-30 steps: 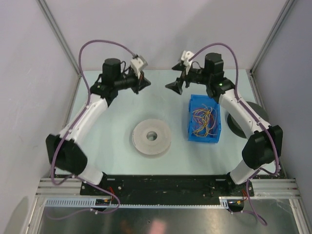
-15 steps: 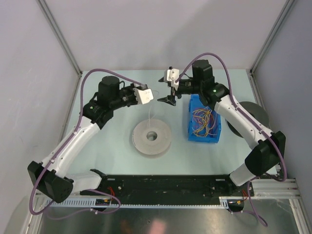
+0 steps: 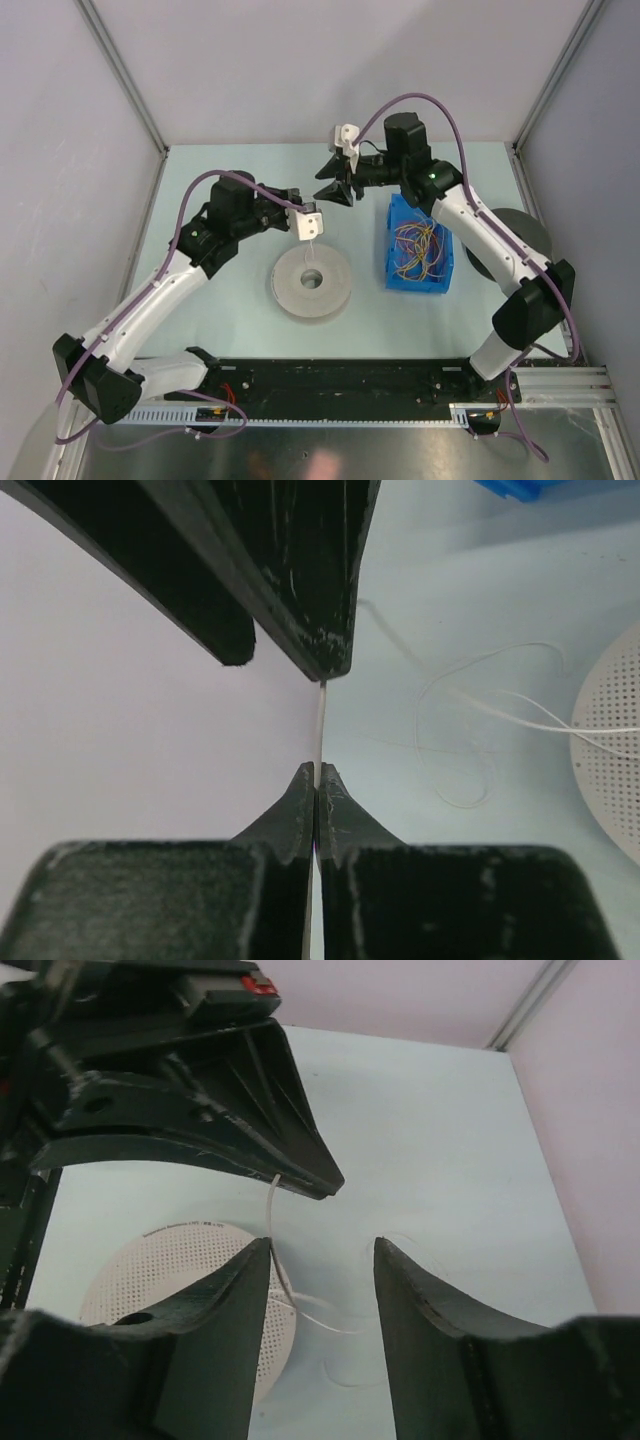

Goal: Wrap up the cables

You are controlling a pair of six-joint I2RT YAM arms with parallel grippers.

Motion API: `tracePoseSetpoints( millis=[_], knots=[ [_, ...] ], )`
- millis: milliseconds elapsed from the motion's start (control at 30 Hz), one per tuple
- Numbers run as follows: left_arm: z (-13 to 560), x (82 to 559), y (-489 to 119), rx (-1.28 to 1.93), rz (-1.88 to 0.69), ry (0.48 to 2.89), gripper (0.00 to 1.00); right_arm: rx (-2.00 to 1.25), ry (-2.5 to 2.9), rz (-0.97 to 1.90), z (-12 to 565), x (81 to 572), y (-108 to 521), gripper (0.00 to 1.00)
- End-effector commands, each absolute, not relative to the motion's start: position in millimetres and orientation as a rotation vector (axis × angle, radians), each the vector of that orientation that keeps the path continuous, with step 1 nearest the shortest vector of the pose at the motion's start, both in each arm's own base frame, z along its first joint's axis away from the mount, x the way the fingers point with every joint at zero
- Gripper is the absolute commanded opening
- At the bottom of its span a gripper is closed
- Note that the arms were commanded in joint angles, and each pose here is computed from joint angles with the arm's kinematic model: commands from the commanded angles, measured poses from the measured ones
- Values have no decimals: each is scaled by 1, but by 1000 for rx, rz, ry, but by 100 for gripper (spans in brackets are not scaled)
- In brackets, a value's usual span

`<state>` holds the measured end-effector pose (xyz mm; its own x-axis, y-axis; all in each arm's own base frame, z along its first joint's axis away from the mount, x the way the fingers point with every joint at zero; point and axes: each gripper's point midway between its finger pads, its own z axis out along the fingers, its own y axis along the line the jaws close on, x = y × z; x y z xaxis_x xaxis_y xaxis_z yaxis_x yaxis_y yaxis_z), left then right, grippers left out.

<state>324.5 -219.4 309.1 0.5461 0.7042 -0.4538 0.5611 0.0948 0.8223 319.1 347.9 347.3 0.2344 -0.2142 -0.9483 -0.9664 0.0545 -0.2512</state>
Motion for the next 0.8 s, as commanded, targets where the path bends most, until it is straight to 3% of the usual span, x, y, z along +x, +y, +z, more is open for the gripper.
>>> tracePoseSetpoints(
  millis=[0, 233, 367, 433, 500, 567, 633, 767],
  knots=[
    [333, 326, -220, 1547, 233, 1018, 0, -1391, 1274, 915, 347, 322, 355, 49],
    [332, 327, -223, 1553, 238, 1011, 0, -1401, 1327, 932, 332, 327, 358, 37],
    [331, 327, -224, 1555, 232, 1007, 0, -1404, 1332, 942, 330, 327, 359, 7],
    [332, 328, -223, 1531, 217, 1035, 14, -1394, 1329, 927, 333, 330, 357, 2],
    [338, 329, -219, 1462, 168, 1094, 45, -1362, 1325, 882, 337, 341, 349, 0],
    [348, 325, -214, 1376, 52, 1143, 66, -1320, 1305, 794, 344, 360, 334, 0],
    [364, 314, -205, 1282, -129, 1178, 74, -1291, 1246, 680, 358, 379, 316, 0],
    [388, 300, -188, 1084, -476, 1296, 76, -1252, 1077, 417, 398, 415, 284, 0]
  ],
)
